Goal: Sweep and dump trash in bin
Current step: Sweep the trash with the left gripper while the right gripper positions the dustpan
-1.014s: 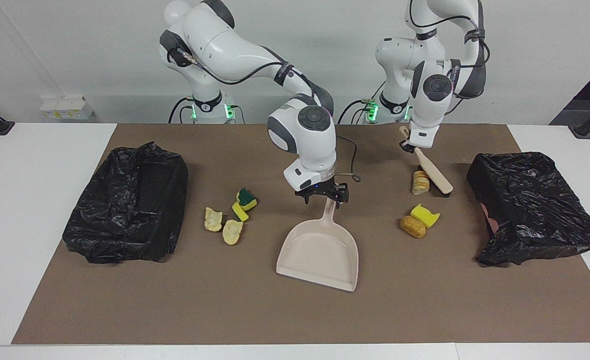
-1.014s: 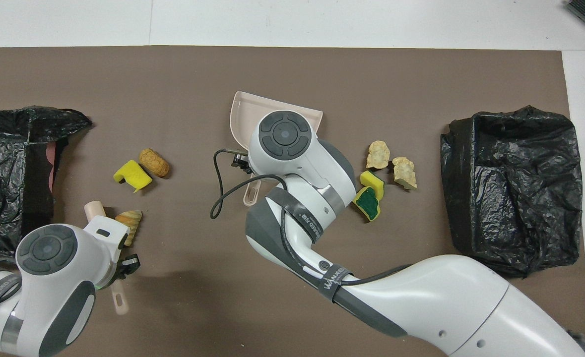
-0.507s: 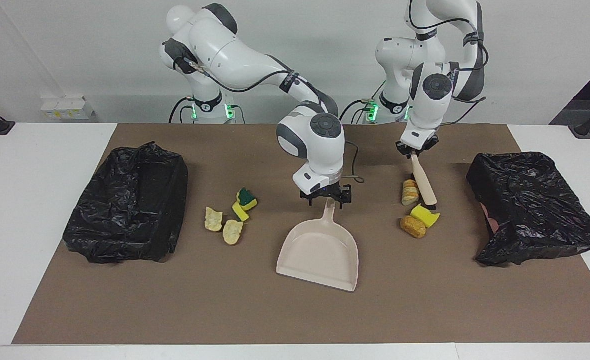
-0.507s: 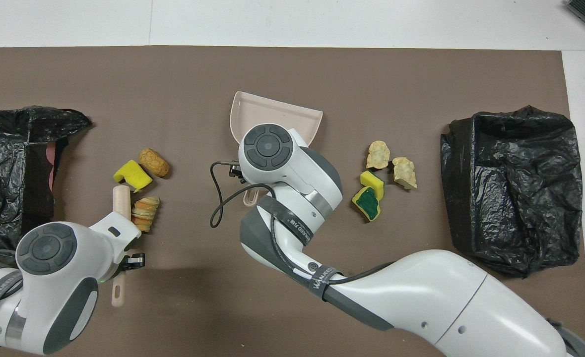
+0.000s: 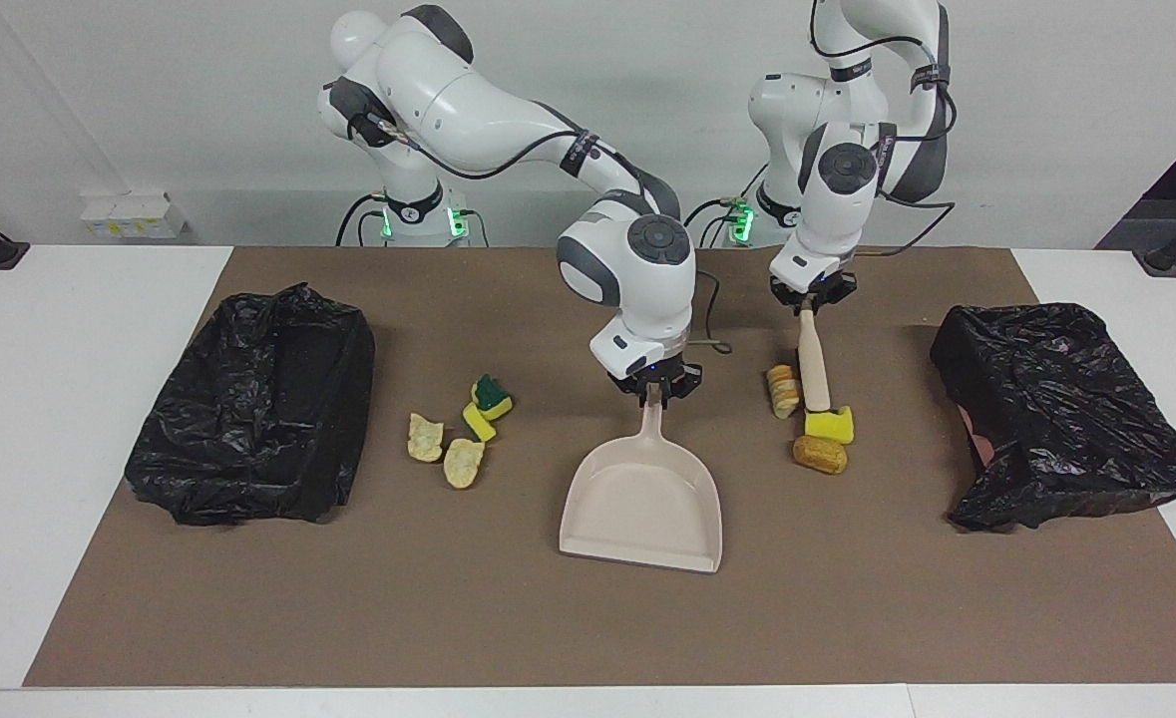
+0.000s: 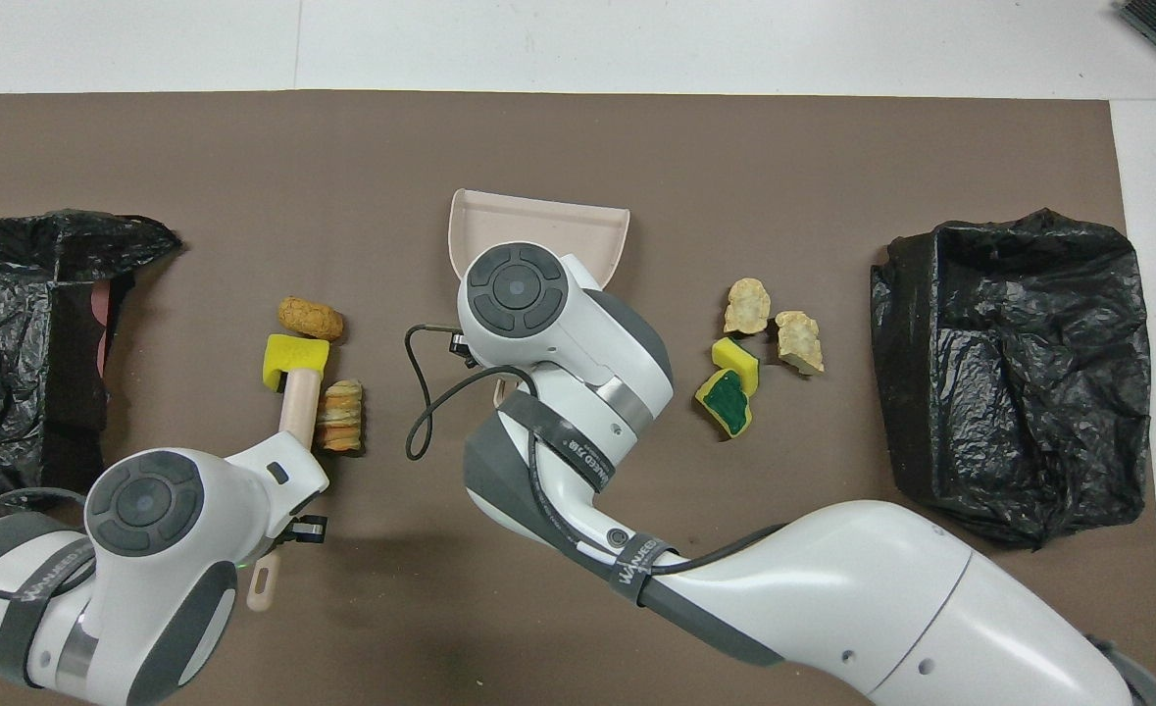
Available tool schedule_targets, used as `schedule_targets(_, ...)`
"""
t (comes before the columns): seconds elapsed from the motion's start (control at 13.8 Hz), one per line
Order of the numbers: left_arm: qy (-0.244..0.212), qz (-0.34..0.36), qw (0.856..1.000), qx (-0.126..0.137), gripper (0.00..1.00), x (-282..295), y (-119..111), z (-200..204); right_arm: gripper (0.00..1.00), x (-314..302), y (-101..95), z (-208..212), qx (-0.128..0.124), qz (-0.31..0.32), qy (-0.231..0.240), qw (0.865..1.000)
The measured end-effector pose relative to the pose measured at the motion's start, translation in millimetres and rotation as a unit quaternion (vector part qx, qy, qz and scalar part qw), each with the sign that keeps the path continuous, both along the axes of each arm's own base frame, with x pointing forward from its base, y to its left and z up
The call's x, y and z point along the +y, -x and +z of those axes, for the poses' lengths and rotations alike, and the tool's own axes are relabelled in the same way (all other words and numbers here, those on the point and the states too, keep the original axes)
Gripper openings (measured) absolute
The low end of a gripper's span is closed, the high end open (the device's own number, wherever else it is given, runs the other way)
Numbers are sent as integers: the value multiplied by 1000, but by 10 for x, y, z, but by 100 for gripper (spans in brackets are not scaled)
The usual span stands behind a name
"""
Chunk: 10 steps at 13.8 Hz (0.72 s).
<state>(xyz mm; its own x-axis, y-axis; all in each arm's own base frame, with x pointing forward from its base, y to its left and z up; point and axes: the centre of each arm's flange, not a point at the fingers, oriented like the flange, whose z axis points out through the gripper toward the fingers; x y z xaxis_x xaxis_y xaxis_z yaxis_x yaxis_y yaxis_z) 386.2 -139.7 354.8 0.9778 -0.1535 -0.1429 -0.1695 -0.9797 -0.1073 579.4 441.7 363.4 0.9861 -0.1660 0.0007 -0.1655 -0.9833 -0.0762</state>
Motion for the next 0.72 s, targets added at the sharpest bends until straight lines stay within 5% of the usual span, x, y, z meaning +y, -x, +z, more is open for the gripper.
schedule_targets(0.29, 19, -14, 1000, -13, 26, -268, -61, 149, 32, -680, -164, 697, -3, 147, 12, 989)
schedule_targets(0.43, 24, -8, 999, -22, 26, -255, -182, 344, 32, -1065, -78, 1039, 22, 235, 19, 972)
schedule_targets(0.58, 24, 3, 999, -25, 26, -163, -316, 566, 32, -1417, 42, 1203, 65, 330, 18, 942)
schedule_targets(0.72, 25, -6, 999, -34, 26, -4, -437, 680, 32, -1621, 120, 1178, 82, 435, 8, 897)
